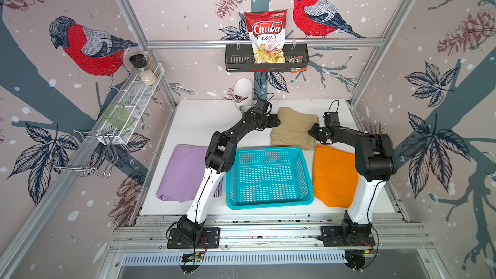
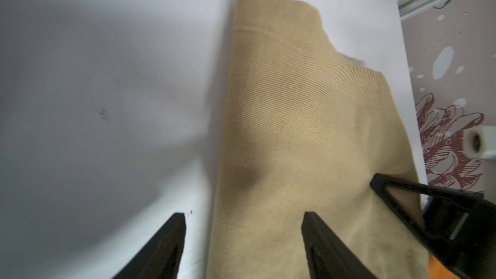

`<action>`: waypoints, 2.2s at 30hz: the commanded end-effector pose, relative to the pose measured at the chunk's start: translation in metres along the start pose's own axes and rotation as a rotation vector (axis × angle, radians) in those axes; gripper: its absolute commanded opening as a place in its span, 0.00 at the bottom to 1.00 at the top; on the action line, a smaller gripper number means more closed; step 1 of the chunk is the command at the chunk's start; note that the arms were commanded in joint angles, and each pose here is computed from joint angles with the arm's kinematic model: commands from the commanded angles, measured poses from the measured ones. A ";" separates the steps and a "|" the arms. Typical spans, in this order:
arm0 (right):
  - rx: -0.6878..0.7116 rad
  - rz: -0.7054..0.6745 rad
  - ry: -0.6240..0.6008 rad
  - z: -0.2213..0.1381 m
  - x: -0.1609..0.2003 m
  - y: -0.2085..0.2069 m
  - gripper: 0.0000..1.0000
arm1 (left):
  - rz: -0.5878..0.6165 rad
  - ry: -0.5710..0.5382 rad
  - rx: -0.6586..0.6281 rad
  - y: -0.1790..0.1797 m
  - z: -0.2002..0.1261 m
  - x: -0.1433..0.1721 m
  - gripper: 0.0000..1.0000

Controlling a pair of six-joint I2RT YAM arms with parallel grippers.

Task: Put the folded long pants in the basket
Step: Pick up the long pant at the center of the board, then place the long pant in the basket.

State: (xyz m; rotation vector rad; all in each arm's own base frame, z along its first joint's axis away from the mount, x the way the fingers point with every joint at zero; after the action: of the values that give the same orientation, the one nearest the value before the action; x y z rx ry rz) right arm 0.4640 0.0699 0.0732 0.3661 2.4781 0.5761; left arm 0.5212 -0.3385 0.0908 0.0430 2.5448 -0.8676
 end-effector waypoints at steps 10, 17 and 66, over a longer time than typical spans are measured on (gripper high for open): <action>-0.045 -0.009 -0.002 -0.004 -0.003 0.013 0.00 | -0.092 0.130 0.100 0.004 0.032 0.029 0.46; -0.042 -0.008 0.000 0.003 -0.009 0.016 0.00 | -0.104 0.091 0.215 -0.026 0.022 0.005 0.00; -0.165 -0.344 -0.063 -0.201 0.144 0.180 0.00 | -0.085 -0.228 0.051 -0.007 -0.305 0.145 0.00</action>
State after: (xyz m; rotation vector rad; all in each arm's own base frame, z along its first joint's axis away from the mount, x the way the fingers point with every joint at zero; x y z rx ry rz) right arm 0.2616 0.2179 0.2402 -0.1904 2.3601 0.6230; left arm 0.2740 -0.1943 0.2549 -0.0807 2.3321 -0.9824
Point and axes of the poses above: each gripper's point midway between its finger pads, its own z axis out along the fingers, its own y axis along the line the jaws close on, x = y × z, the point moved 5 cm from there along -z, back along the fingers, and after that the axes turned 3 degrees about -z, right-handed, at the moved point
